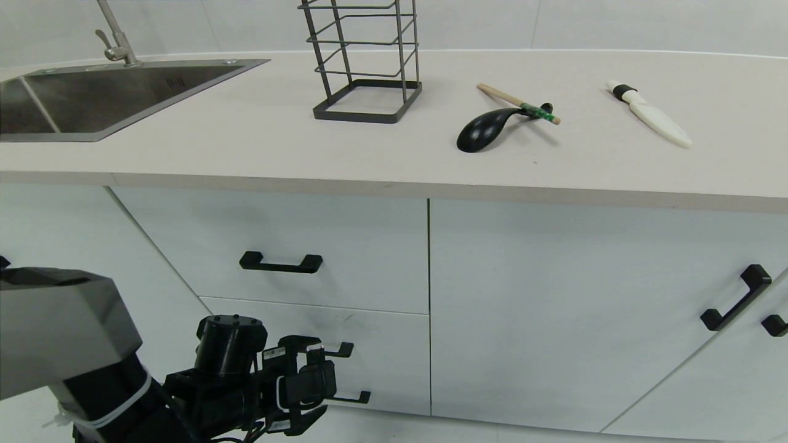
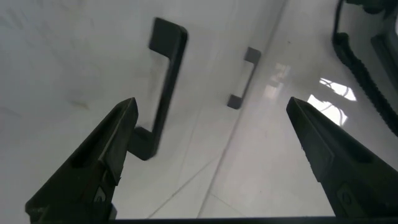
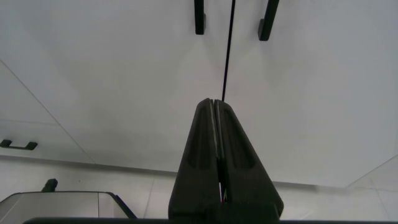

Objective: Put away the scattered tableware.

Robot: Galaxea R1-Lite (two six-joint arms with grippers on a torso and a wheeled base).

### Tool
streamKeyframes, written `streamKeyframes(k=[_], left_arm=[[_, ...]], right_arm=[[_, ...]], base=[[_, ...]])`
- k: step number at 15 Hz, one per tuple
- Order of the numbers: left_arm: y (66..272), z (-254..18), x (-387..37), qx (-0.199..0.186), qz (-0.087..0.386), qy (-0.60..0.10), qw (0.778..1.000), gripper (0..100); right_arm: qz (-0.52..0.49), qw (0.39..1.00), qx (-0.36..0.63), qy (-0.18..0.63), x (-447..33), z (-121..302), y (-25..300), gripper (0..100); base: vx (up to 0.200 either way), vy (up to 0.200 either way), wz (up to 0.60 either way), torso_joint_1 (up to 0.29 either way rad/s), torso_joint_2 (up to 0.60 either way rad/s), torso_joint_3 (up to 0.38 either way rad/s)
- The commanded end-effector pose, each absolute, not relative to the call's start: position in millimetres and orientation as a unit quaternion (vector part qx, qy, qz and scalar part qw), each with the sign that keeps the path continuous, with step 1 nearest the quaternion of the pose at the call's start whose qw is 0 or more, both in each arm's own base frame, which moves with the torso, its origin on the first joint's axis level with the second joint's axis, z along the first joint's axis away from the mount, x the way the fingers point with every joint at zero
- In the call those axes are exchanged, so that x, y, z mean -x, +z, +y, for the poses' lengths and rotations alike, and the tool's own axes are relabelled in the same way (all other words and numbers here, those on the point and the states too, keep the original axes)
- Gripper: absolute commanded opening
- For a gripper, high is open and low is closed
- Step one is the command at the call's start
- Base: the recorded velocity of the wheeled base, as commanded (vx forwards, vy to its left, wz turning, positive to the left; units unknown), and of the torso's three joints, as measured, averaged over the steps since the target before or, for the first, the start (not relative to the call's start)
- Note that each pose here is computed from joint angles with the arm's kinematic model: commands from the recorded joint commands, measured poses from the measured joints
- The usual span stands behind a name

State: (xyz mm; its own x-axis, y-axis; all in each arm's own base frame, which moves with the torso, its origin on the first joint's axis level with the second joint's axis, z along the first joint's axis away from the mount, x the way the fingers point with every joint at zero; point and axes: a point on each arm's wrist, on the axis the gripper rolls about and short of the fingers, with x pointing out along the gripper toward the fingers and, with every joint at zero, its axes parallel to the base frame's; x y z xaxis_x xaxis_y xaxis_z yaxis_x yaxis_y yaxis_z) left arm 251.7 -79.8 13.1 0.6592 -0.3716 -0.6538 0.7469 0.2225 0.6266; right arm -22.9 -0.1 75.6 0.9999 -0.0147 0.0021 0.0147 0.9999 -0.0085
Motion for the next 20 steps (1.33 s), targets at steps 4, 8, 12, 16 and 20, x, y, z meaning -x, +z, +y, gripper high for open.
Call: streamKeyframes(k=[4,8,12,16,20], left_arm=[[-4,-83,-262,-0.502,0.191,-0.369,0.758,100],[-8,-86,-271,-0.503,0.186,-0.367,0.760,100],[-15,-85,-268,-0.501,0.200,-0.376,0.754,100],[-21,-83,-259,-0.498,0.215,-0.387,0.746,100],[-20,-81,-252,-0.496,0.223,-0.391,0.742,100]], right_arm=[[0.000,1.000,0.004,-0.008,23,0,76,0],[-0.001,1.000,0.005,-0.008,23,0,76,0],[-0.001,1.000,0.005,-0.008,23,0,76,0],[-0.001,1.000,0.005,-0.008,23,0,76,0],[-0.001,1.000,0.004,-0.008,23,0,76,0]], base=[[0.000,0.000,0.00,0.000,0.00,0.000],[0.000,0.000,0.00,0.000,0.00,0.000],[0.000,0.000,0.00,0.000,0.00,0.000],[0.000,0.000,0.00,0.000,0.00,0.000],[0.000,0.000,0.00,0.000,0.00,0.000]])
